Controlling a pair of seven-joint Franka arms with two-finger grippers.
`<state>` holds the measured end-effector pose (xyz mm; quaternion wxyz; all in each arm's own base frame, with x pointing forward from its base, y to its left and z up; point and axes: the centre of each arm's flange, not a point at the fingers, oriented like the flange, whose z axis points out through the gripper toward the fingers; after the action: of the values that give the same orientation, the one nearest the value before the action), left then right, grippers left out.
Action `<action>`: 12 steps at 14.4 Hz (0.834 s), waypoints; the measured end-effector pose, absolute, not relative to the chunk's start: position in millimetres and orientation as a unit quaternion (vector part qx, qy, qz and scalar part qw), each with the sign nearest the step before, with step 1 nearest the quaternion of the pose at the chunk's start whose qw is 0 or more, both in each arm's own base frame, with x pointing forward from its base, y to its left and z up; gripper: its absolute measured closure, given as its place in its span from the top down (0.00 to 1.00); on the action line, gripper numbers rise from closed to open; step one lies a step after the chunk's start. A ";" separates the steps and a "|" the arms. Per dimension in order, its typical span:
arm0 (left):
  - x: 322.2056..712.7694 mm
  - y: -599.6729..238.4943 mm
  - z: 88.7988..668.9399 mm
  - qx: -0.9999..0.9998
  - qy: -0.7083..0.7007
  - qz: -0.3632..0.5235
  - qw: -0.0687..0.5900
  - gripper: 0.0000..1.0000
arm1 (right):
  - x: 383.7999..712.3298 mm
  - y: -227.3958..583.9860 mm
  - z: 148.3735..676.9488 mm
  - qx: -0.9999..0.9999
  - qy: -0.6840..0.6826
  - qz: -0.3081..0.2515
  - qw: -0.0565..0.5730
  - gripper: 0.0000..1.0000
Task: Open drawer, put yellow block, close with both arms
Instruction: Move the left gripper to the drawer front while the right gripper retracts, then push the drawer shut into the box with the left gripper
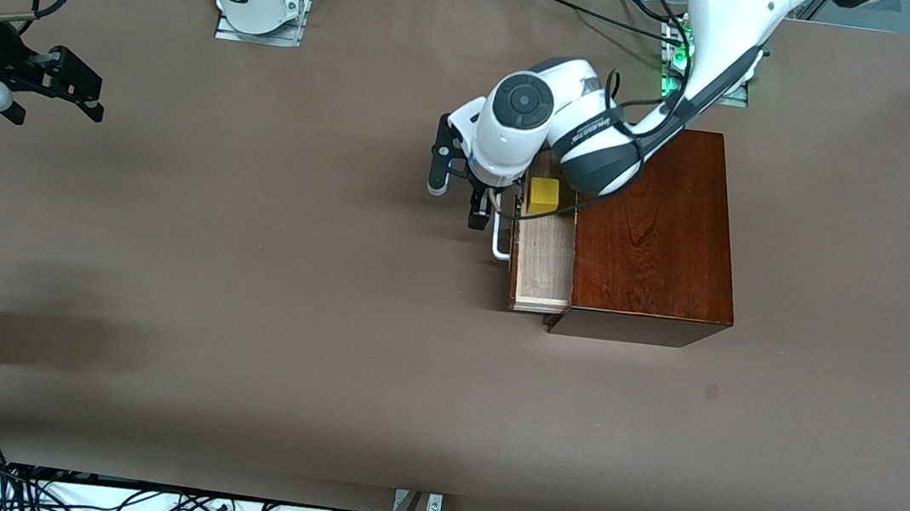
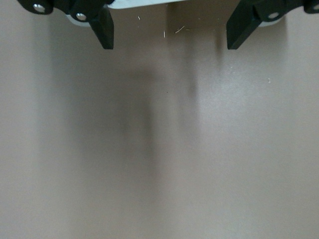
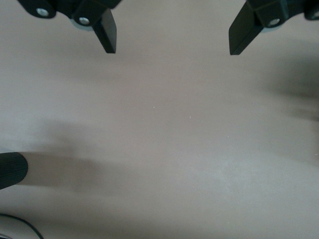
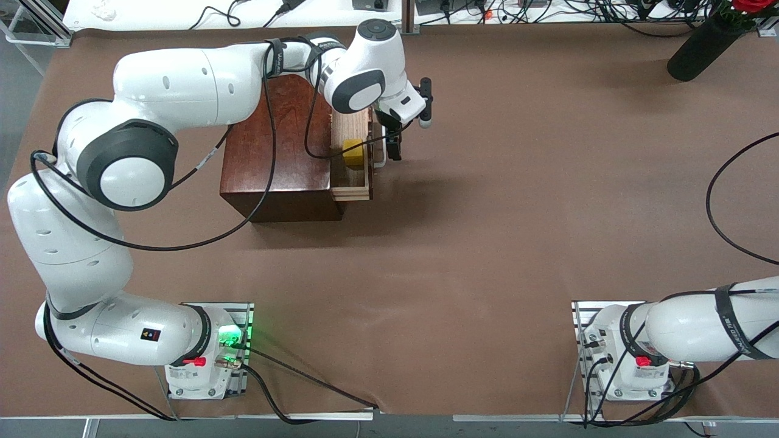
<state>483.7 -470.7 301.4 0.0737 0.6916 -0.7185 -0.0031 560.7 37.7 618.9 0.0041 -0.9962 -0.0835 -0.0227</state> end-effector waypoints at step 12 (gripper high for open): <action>502.7 -432.2 290.2 0.692 -0.716 -0.053 0.073 1.00 | 578.0 43.5 591.3 -0.997 -0.070 -0.004 0.016 1.00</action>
<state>502.7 -432.2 290.2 0.0735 0.6925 -0.7157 -0.0535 578.0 43.5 591.3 0.0158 -0.9974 -0.0699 -0.0036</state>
